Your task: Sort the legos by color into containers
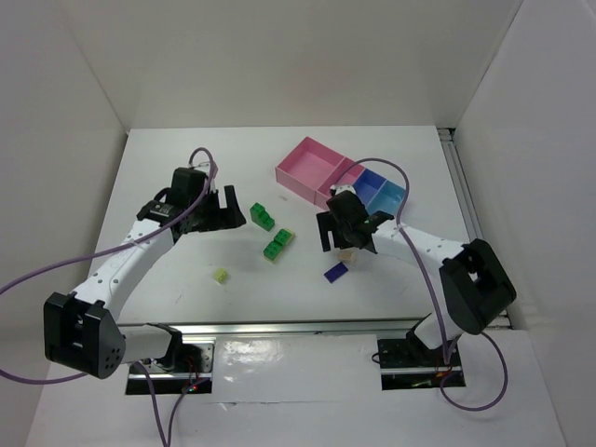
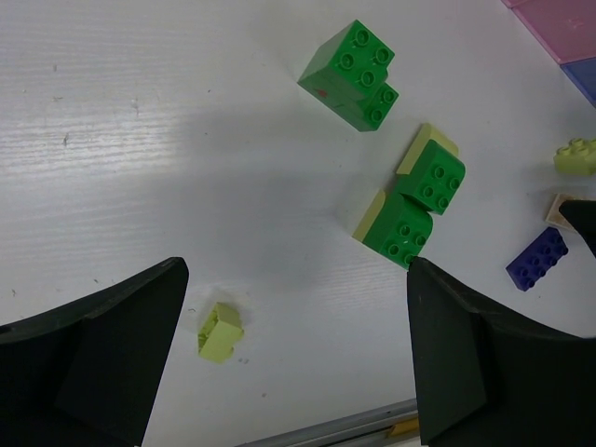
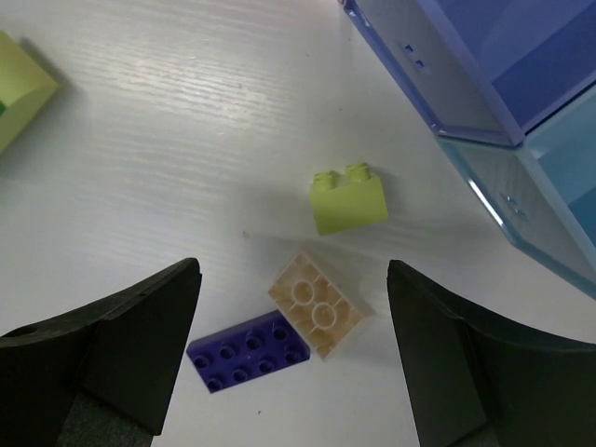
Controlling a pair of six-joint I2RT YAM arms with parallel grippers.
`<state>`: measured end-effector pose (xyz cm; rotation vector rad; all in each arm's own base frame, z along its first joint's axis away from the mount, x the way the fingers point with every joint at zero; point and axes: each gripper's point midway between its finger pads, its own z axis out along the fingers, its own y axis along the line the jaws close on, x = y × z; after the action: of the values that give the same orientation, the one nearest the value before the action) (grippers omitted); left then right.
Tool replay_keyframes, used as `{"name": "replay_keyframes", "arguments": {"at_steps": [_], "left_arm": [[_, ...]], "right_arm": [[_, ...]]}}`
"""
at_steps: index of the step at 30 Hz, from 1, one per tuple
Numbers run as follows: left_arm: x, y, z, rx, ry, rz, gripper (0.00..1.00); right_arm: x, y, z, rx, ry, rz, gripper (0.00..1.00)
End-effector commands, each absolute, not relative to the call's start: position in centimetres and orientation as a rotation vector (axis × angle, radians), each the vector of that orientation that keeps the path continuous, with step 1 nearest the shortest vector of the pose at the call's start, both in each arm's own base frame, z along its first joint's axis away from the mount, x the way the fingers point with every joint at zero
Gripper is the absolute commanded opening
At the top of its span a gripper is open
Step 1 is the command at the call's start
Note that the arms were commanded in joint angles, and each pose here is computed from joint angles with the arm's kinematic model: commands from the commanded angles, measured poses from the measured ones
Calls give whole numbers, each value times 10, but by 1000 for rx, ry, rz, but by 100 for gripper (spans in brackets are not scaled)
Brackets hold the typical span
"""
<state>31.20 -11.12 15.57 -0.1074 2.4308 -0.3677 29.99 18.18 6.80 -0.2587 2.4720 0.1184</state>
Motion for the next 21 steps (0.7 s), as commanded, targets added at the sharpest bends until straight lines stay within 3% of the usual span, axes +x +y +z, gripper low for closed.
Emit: {"name": "replay_keyframes", "arguments": {"at_steps": [1, 15, 21], "left_arm": [[307, -108, 154, -129, 2437, -372, 100], [308, -104, 153, -133, 2434, -353, 100], [306, -104, 150, -118, 2444, -357, 100]], "right_arm": [[314, 187, 62, -270, 2443, 141, 88], [337, 171, 36, -210, 2468, 110, 79], [332, 172, 27, -222, 2484, 132, 62]]}}
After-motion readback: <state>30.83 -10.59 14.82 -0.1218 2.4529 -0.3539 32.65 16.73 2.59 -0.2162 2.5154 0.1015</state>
